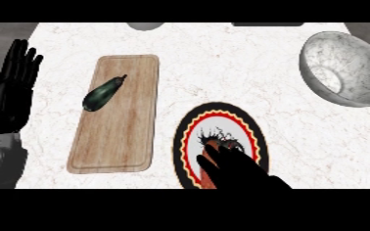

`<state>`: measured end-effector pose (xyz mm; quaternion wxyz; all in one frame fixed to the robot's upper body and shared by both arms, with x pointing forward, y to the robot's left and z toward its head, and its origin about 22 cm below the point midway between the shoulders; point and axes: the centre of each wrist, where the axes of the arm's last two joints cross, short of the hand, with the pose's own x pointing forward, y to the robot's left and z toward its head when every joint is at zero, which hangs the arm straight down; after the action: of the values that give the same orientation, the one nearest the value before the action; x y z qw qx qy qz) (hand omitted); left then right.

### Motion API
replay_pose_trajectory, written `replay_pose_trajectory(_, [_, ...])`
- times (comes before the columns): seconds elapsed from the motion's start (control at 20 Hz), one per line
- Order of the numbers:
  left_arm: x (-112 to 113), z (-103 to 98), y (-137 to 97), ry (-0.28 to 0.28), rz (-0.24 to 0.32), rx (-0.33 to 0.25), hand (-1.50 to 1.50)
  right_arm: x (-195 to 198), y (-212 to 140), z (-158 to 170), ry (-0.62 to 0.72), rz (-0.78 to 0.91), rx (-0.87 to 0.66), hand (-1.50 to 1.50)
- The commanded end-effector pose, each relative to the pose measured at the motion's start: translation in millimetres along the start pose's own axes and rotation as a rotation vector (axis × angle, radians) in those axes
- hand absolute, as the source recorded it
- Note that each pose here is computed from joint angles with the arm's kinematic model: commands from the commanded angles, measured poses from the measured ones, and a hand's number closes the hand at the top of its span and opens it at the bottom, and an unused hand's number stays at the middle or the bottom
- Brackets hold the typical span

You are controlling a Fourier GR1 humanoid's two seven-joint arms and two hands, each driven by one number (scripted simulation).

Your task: Pick the sweet potato from the plate and place it in the bowl

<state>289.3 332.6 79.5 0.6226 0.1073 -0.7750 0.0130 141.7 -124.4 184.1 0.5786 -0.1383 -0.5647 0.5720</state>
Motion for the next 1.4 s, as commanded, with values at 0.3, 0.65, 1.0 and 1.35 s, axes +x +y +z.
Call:
replay_pose_trajectory(0.3, [14,-17,-13,-0.007,-0.002,-0.010,0.00,-5,12,-34,0.181,0.035,0.077,-1.50])
replay_pose_trajectory(0.65, [-10,6,-5,0.014,0.000,-0.002,0.00,-45,31,-42,0.204,0.041,0.074,-1.50])
replay_pose_trajectory(1.0, [-1,1,1,0.003,-0.003,-0.002,0.00,-44,36,-67,0.150,0.016,0.081,-1.50])
replay_pose_trajectory(1.35, [9,-7,3,0.005,0.008,-0.009,0.00,-51,59,-74,0.138,0.036,0.071,-1.50])
